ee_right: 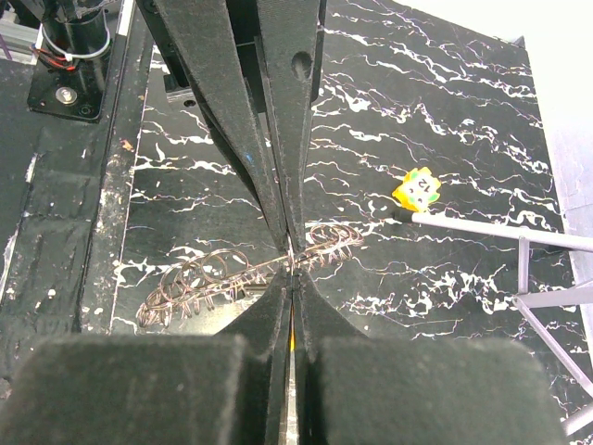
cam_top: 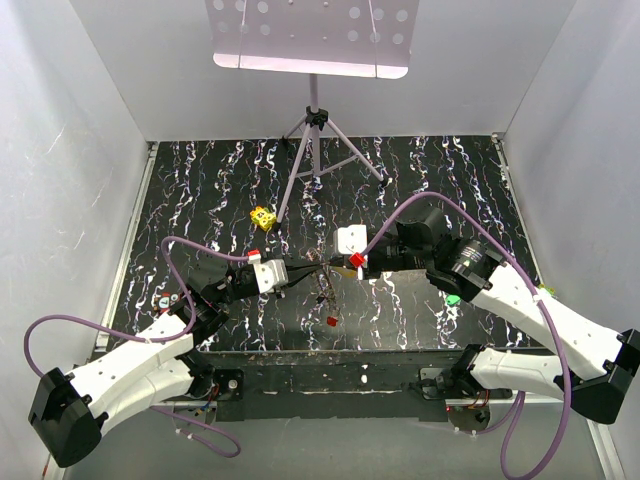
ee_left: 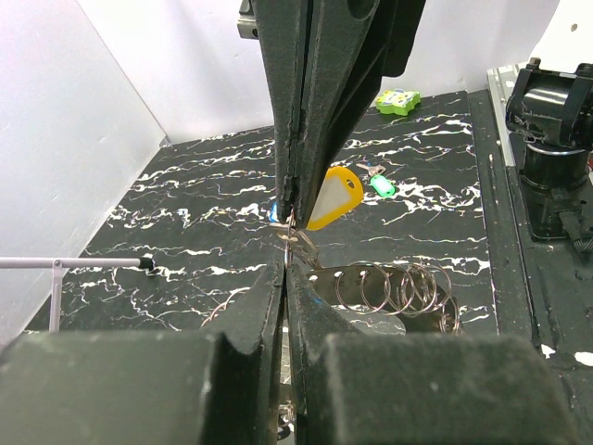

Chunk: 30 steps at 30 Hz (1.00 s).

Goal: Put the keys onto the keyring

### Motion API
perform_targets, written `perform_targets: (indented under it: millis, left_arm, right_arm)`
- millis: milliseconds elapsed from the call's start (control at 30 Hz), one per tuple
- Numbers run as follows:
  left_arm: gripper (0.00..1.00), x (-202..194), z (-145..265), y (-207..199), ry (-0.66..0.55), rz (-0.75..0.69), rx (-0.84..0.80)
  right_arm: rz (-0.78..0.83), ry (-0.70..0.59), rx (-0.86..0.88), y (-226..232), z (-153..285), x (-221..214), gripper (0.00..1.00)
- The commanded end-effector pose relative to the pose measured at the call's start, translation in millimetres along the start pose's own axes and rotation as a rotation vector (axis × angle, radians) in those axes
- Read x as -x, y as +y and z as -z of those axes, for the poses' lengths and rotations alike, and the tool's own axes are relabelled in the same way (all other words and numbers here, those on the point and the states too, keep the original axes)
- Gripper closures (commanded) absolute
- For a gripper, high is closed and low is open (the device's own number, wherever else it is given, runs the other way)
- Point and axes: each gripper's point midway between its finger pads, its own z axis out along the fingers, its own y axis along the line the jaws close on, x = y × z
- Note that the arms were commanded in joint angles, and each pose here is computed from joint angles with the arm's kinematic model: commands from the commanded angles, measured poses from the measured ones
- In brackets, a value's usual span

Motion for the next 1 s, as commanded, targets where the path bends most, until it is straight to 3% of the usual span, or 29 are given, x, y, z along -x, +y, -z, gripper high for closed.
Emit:
perform_targets:
  millis: [0,967]
  left_arm:
    - [1.00,29.5,0.5,10.6,-0.079,-0.053,0.035]
    - [1.00,32.9,-0.3,6.1,-0.105,-0.033,0.012]
  right_arm:
    - [0.009,-0.027,-0.007,-3.0,-0.2,8.5,0.99]
    - [-0.050,-0.037,-0.032,-9.2,-6.3,10.2,0.99]
